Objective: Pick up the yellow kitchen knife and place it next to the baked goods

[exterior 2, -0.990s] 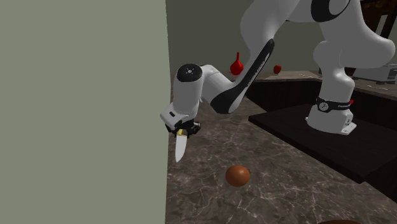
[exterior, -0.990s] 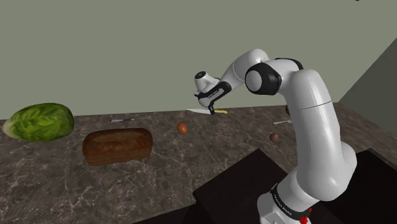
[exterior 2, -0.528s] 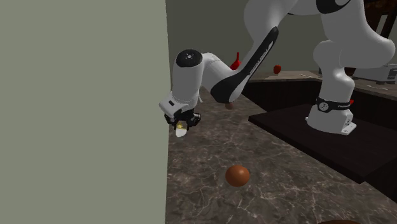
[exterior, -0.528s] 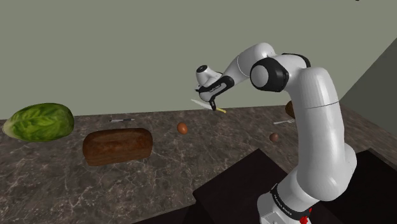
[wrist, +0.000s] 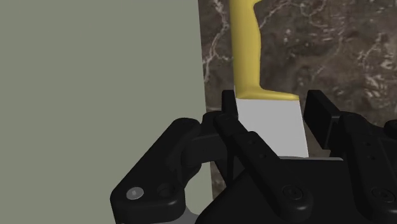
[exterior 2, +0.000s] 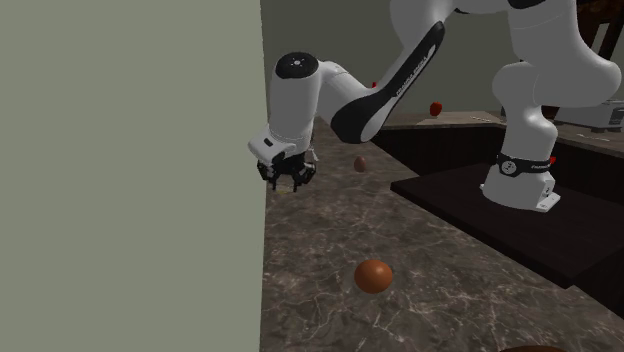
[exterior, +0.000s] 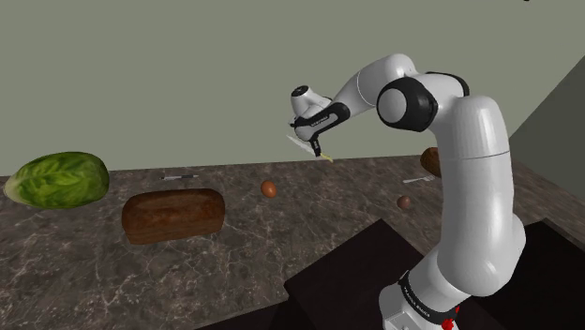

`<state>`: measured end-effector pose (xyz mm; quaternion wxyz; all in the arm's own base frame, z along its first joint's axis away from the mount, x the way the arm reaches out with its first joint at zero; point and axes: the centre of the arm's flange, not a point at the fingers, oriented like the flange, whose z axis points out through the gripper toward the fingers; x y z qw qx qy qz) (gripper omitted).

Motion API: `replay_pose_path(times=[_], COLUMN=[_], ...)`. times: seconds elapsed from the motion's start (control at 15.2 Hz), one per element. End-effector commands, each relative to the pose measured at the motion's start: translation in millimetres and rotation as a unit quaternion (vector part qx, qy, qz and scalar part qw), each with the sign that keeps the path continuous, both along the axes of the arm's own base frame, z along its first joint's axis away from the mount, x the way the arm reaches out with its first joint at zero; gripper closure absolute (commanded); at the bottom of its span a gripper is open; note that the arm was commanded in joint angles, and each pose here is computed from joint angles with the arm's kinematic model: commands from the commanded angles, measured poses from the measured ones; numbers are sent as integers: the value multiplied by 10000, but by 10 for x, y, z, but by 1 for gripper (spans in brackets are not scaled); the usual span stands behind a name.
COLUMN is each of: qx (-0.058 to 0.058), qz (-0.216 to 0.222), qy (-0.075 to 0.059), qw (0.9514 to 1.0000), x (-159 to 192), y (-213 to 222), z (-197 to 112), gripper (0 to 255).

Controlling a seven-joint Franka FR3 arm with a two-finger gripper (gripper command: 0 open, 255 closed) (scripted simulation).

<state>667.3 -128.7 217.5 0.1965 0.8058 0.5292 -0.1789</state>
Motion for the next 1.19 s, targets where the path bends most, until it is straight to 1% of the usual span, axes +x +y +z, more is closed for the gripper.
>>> replay_pose_path(times=[0.0,1.12], qx=[-1,-1], qz=[-1,-1], qy=[1,1], qw=[10000,10000], x=[-1,-1], y=[-4,-4], z=[112,1000], gripper=[255,255])
